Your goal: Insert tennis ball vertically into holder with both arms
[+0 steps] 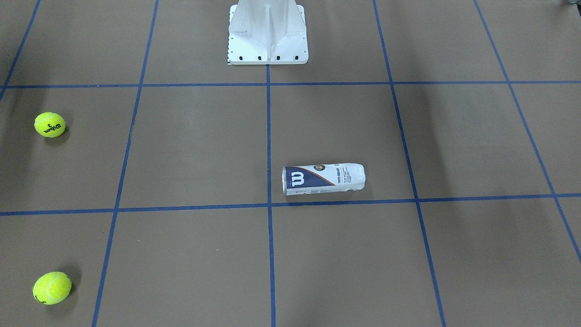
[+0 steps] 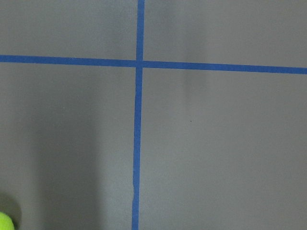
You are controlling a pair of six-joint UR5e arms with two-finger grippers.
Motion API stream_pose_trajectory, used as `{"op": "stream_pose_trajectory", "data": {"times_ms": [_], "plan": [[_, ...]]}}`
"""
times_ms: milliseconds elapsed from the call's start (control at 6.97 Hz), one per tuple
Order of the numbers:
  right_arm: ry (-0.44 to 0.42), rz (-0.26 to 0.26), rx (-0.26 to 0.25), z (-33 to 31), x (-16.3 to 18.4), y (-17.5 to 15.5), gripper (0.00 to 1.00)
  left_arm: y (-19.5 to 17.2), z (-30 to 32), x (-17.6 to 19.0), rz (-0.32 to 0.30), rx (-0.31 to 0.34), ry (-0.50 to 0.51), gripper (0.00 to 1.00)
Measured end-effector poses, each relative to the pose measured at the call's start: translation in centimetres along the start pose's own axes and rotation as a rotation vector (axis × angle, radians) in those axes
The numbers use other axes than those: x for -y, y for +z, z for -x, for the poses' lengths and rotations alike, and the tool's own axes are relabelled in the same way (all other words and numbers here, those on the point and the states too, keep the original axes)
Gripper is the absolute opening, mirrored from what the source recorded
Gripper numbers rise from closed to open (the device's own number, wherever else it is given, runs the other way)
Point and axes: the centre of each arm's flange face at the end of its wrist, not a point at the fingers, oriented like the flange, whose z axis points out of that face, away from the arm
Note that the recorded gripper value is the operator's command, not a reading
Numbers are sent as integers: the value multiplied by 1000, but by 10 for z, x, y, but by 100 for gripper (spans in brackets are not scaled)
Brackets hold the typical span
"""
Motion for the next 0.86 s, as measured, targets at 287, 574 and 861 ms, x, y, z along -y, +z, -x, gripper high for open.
{"op": "stream_pose_trajectory", "data": {"times_ms": [287, 574, 861], "plan": [[0, 0, 1, 0, 0, 0, 100, -1, 0, 1, -1, 1, 2, 100], [-3, 0, 1, 0, 0, 0, 100, -5, -5, 5, -12, 1, 14, 100], [-3, 0, 1, 0, 1, 1, 100, -9, -12, 13, -35, 4, 43, 100]]}}
